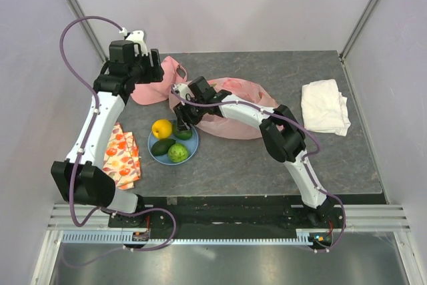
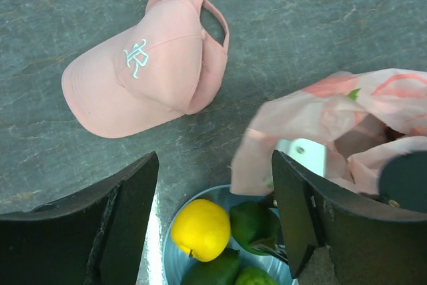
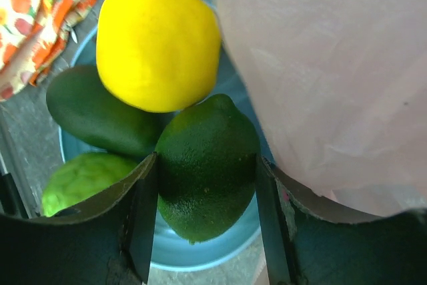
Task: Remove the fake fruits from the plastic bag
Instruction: Place the fake fruit on the plate, then adjust the plastic bag at the center of the board, then take out the fake fruit from the plastic bag, then place the fake fruit on the plate, then adjust the plastic bag at the center of the board.
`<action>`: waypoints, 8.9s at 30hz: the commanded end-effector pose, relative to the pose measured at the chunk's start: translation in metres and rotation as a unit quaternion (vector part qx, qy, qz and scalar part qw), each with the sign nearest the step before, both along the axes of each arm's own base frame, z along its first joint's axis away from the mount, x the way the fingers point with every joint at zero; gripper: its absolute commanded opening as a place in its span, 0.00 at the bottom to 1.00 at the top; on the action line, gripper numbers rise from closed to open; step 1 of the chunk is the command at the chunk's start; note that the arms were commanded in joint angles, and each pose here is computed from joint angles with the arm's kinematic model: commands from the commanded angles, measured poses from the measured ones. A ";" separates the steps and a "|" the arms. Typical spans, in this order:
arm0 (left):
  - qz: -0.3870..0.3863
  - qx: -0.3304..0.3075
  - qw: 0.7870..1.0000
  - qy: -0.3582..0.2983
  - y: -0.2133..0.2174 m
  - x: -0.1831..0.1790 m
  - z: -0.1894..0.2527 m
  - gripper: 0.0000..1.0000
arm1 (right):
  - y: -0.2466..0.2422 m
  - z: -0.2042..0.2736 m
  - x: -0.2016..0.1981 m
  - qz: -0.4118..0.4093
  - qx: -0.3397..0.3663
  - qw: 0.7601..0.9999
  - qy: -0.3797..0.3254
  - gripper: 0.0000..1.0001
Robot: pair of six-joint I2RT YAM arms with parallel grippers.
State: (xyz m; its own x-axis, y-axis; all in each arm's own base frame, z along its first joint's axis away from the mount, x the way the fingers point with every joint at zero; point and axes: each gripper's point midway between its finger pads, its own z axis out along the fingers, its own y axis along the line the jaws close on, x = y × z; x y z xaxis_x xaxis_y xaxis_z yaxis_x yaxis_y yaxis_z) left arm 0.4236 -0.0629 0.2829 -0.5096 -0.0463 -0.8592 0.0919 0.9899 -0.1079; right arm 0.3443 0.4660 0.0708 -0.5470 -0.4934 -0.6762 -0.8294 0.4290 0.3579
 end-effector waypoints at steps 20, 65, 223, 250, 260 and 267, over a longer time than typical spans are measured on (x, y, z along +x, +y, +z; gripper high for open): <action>-0.189 -0.121 0.974 0.015 -0.071 -0.040 -0.001 0.78 | -0.111 0.170 0.000 -0.039 0.080 0.996 -0.028 0.98; -0.345 -0.107 0.925 0.113 -0.136 -0.126 -0.052 0.02 | -0.180 0.086 -0.004 0.085 -0.064 0.989 -0.101 0.75; -0.223 -0.093 0.969 -0.047 -0.056 -0.076 0.050 0.73 | -0.088 0.116 -0.097 0.209 -0.061 0.976 -0.013 0.98; -0.359 0.064 0.924 0.115 -0.112 -0.069 -0.093 0.77 | -0.284 0.078 0.042 -0.103 -0.382 0.909 -0.132 0.98; -0.368 0.021 0.923 0.115 -0.133 -0.046 -0.072 0.02 | -0.300 0.059 0.010 -0.030 -0.410 0.909 -0.065 0.33; -0.368 -0.044 0.926 0.065 -0.165 0.007 -0.020 0.02 | -0.296 0.128 0.122 -0.142 -0.333 0.917 -0.168 0.00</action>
